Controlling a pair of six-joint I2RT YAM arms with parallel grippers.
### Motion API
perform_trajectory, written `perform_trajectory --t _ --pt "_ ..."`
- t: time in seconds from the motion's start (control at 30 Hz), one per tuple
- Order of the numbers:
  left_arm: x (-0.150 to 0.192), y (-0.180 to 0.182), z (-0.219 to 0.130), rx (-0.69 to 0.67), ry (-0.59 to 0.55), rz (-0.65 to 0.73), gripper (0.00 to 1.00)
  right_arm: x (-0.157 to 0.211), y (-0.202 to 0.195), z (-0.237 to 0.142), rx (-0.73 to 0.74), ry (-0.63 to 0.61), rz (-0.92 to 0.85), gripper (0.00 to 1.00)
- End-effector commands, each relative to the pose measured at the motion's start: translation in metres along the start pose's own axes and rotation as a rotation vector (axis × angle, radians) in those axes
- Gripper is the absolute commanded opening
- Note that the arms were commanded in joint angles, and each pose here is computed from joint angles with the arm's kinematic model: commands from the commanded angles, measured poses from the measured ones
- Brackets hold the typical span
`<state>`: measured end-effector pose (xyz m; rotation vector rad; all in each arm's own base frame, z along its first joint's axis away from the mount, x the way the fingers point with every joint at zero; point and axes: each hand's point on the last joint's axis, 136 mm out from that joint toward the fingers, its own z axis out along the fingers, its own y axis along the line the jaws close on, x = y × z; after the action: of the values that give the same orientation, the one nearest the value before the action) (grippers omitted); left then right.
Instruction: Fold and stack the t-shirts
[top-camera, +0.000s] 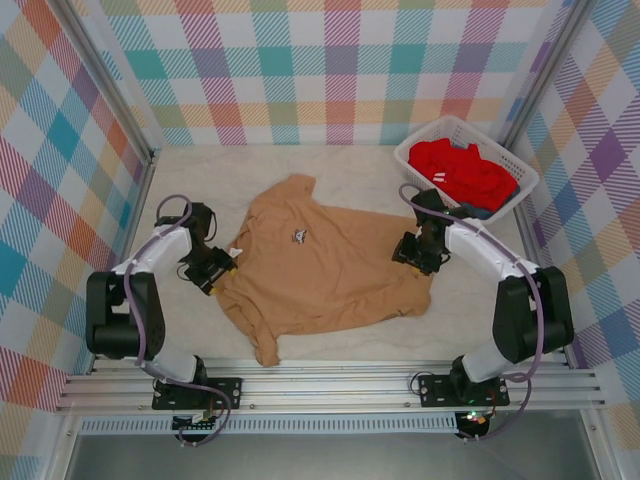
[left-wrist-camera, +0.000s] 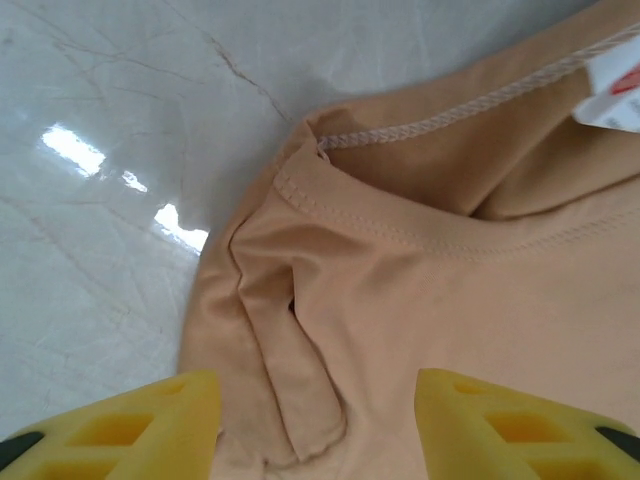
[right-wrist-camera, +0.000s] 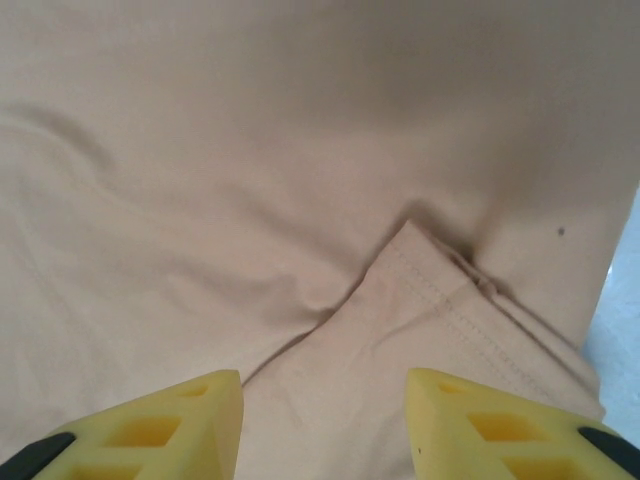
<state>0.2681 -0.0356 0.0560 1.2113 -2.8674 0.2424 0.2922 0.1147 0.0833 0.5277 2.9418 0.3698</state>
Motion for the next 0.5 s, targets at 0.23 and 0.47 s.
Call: perform_trajectory --t 0.23,0.47 --pt "-0.025 -0.021 0.038 -0.066 -0.048 -0.031 0.31 -0.024 0.027 0.084 0.031 0.110 -0.077 0.30" --pt "-0.079 -0.009 0.037 -0.059 -0.083 -0.135 0.15 -0.056 0.055 0.110 0.044 0.124 -0.117 0.24"
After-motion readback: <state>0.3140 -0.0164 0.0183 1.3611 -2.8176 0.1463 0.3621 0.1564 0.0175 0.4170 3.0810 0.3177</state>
